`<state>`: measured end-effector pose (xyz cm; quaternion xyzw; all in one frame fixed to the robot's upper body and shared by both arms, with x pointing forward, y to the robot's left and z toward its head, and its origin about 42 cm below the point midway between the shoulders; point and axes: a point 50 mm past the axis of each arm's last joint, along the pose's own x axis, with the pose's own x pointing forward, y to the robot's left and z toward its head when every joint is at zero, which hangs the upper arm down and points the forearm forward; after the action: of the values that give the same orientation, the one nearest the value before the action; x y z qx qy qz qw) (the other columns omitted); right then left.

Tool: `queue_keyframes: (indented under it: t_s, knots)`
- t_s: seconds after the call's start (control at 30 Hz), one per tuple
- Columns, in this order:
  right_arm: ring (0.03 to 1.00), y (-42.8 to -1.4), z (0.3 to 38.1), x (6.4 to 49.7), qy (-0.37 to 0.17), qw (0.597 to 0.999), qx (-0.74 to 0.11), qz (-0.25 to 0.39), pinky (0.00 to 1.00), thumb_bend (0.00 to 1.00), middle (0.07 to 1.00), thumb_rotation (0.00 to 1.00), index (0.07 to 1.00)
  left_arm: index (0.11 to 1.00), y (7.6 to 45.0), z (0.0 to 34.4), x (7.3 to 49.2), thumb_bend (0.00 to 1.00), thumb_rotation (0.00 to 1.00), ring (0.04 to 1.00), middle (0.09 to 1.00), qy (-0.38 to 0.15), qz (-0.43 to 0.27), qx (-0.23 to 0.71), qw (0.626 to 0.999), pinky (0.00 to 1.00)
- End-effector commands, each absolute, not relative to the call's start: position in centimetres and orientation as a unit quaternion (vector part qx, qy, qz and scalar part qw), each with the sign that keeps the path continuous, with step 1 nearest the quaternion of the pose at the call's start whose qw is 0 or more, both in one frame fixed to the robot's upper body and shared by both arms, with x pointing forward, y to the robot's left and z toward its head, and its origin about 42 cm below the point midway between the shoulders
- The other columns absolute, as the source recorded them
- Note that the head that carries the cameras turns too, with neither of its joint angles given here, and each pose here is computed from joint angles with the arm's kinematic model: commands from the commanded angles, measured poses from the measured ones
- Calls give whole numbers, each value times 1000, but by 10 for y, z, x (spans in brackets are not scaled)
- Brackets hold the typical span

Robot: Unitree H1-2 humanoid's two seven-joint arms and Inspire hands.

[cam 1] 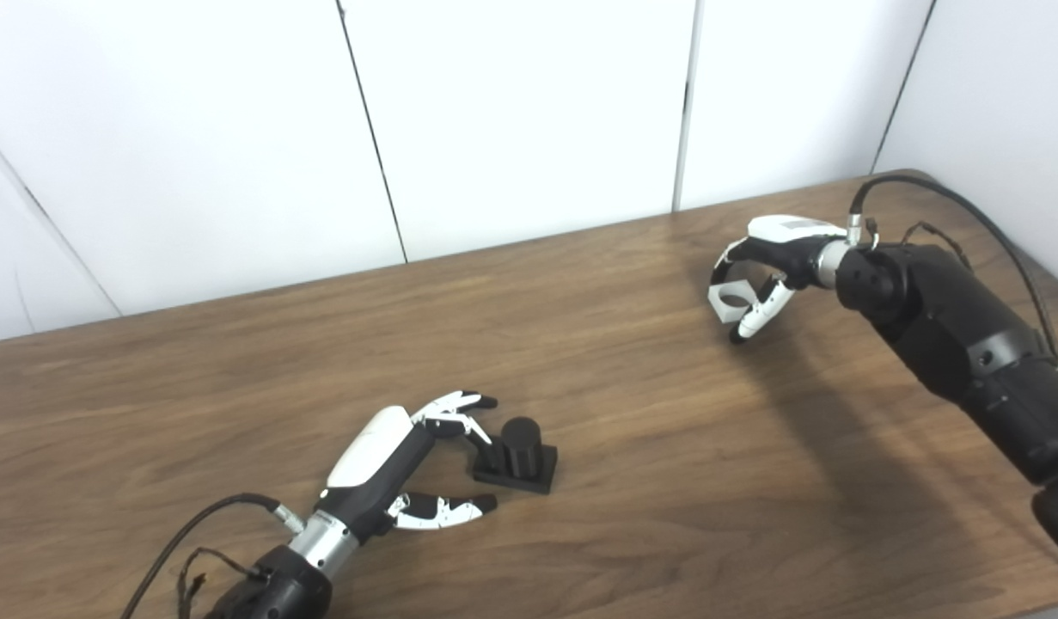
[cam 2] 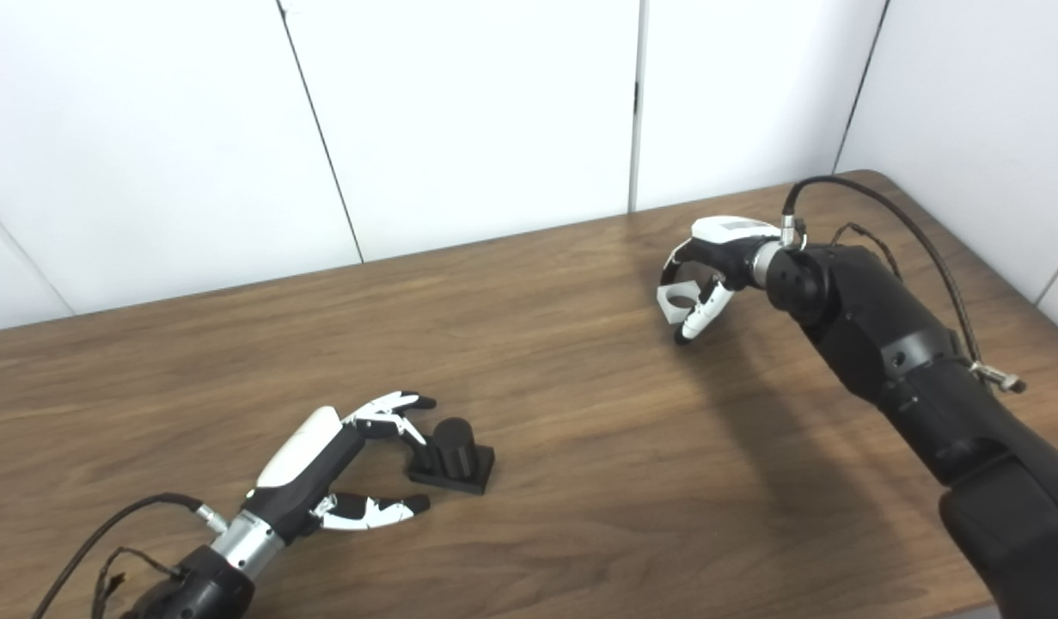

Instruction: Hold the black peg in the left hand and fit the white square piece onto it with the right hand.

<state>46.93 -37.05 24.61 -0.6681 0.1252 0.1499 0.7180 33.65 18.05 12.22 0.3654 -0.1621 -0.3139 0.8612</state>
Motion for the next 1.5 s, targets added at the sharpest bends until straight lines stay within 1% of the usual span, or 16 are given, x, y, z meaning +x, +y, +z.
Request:
queue_keyframes:
  t_s: [0.0,0.17,0.33,0.67,1.1,1.47]
  knots:
    - [959,-382,269,476,114,708,-685,126,987,795,922,282,797,496,202,94,322,520,79,918,872,-78,-337,395,851,801]
    - [947,-386,268,475,114,709,-685,122,976,793,911,263,787,496,203,95,321,521,78,918,871,-76,-337,395,851,803]
    - [942,-390,269,473,113,707,-688,121,964,788,907,272,785,496,204,95,320,521,79,918,872,-76,-337,397,850,796]
    - [935,-398,272,467,114,708,-688,114,953,786,902,253,780,496,206,96,321,521,78,920,871,-75,-334,395,853,790]
    - [936,-402,272,462,115,710,-685,114,940,791,900,271,781,496,204,94,321,521,77,907,860,-83,-329,408,847,757]
    - [944,-402,271,462,117,712,-684,112,954,789,905,266,784,496,200,94,322,521,74,896,847,-91,-308,401,858,759]
